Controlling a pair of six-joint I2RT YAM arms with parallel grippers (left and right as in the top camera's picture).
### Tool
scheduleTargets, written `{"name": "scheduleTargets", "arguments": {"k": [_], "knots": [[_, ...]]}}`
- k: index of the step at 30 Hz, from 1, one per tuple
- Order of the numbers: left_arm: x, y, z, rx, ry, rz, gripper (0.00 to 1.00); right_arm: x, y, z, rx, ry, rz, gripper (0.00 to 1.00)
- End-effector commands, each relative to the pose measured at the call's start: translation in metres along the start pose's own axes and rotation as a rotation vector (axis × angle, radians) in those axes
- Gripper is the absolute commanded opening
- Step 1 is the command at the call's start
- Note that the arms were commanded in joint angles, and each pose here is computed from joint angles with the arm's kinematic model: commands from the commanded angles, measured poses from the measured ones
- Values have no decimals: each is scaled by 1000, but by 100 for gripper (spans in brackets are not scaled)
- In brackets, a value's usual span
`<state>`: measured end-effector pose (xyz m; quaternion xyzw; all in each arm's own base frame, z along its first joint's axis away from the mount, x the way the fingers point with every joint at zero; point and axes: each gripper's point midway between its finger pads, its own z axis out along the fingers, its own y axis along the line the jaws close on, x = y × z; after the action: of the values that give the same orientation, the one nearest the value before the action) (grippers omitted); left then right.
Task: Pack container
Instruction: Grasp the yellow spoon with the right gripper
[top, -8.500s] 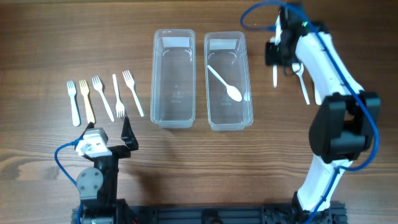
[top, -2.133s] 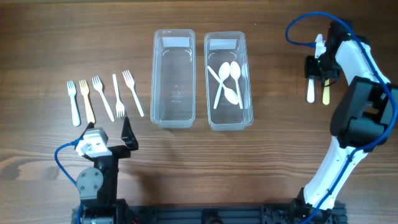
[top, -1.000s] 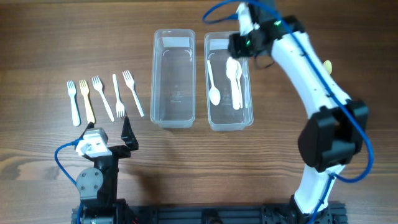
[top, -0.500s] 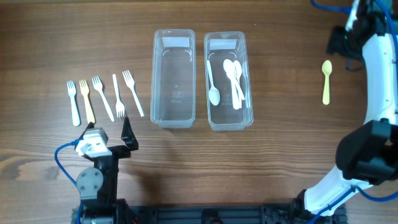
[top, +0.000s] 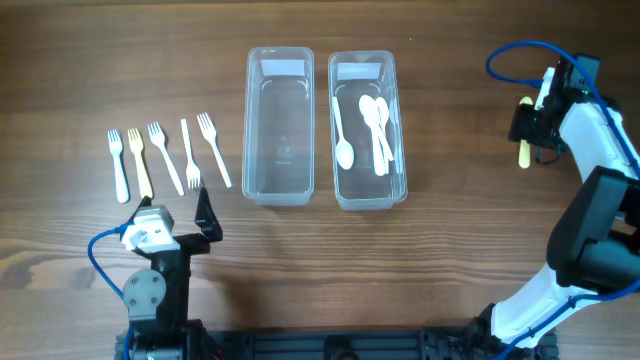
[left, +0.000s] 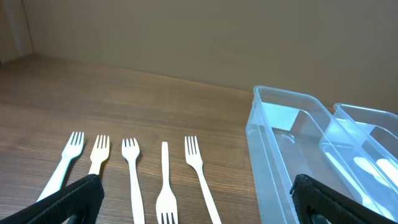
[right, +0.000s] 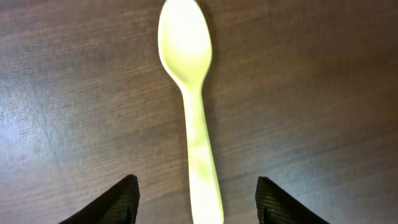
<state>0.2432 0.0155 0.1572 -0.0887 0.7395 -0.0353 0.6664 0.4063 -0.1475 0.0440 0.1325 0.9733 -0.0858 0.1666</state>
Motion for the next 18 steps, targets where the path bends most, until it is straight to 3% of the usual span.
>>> {"name": "scheduleTargets", "arguments": {"k": [1, 12, 14, 16, 18], "knots": [[2, -3, 0, 16, 1, 24, 100, 3, 5, 14, -16, 4, -30, 60], [2, -3, 0, 17, 0, 24, 100, 9, 20, 63, -73, 23, -125, 60], [2, -3, 0, 17, 0, 24, 100, 12, 24, 67, -92, 30, -133, 49], [2, -3, 0, 17, 0, 24, 100, 13, 24, 68, -94, 34, -130, 24], [2, -3, 0, 17, 0, 24, 100, 12, 24, 67, -93, 35, -130, 10]]}}
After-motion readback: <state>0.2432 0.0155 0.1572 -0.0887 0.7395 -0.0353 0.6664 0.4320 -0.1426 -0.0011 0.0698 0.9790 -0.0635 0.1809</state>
